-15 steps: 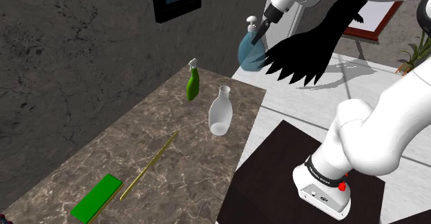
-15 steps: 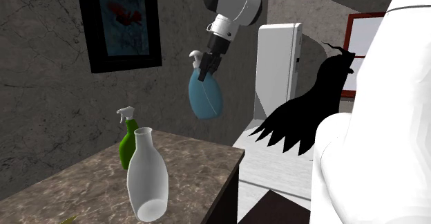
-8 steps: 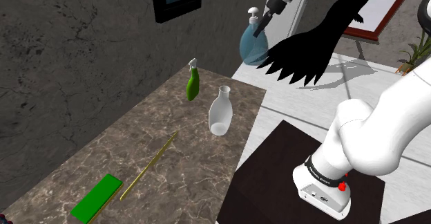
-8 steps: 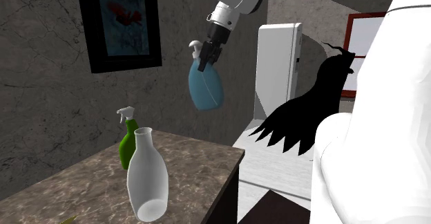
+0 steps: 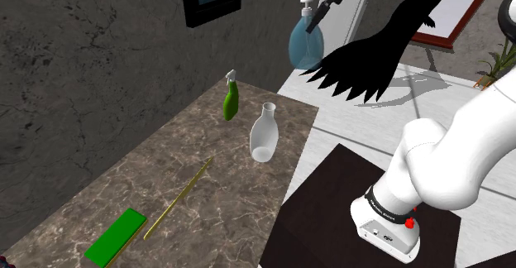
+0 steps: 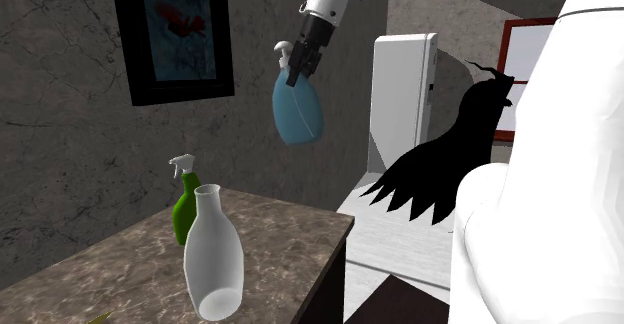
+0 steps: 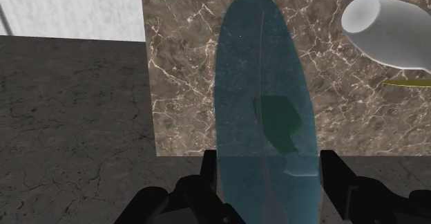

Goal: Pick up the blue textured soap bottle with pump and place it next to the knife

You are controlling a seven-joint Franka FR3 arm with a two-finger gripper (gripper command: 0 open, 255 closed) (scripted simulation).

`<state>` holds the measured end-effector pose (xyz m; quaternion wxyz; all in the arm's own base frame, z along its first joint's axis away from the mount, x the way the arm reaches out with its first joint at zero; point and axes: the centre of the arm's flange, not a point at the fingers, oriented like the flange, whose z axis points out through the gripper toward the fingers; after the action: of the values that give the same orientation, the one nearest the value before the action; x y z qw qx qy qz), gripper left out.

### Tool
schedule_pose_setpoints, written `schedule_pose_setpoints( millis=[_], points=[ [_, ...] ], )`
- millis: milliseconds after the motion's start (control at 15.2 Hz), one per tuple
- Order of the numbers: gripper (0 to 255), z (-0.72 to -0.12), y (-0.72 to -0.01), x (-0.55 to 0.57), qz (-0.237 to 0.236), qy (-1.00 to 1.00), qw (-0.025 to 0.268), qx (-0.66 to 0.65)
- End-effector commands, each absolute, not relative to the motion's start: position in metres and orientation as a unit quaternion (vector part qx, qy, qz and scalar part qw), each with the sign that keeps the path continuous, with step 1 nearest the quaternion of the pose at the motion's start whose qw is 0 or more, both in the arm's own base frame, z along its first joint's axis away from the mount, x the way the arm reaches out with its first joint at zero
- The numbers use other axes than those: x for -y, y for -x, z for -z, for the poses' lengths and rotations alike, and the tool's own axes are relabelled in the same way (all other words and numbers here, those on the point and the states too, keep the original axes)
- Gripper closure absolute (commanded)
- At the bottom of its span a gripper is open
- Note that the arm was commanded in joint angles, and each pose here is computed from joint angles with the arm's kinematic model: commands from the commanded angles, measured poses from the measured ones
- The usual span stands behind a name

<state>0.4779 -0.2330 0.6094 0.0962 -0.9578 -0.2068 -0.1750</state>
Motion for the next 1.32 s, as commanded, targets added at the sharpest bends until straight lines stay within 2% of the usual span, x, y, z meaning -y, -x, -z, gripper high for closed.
schedule_pose_setpoints(
  millis=[0,792,1254],
  points=[
    [255,-0.621,-0.477,0.232,0.175,0.958,0.096,0.207],
    [255,-0.681,-0.477,0.232,0.175,0.958,0.096,0.207],
    [255,-0.682,-0.498,0.142,0.175,0.958,0.096,0.207]
  ],
)
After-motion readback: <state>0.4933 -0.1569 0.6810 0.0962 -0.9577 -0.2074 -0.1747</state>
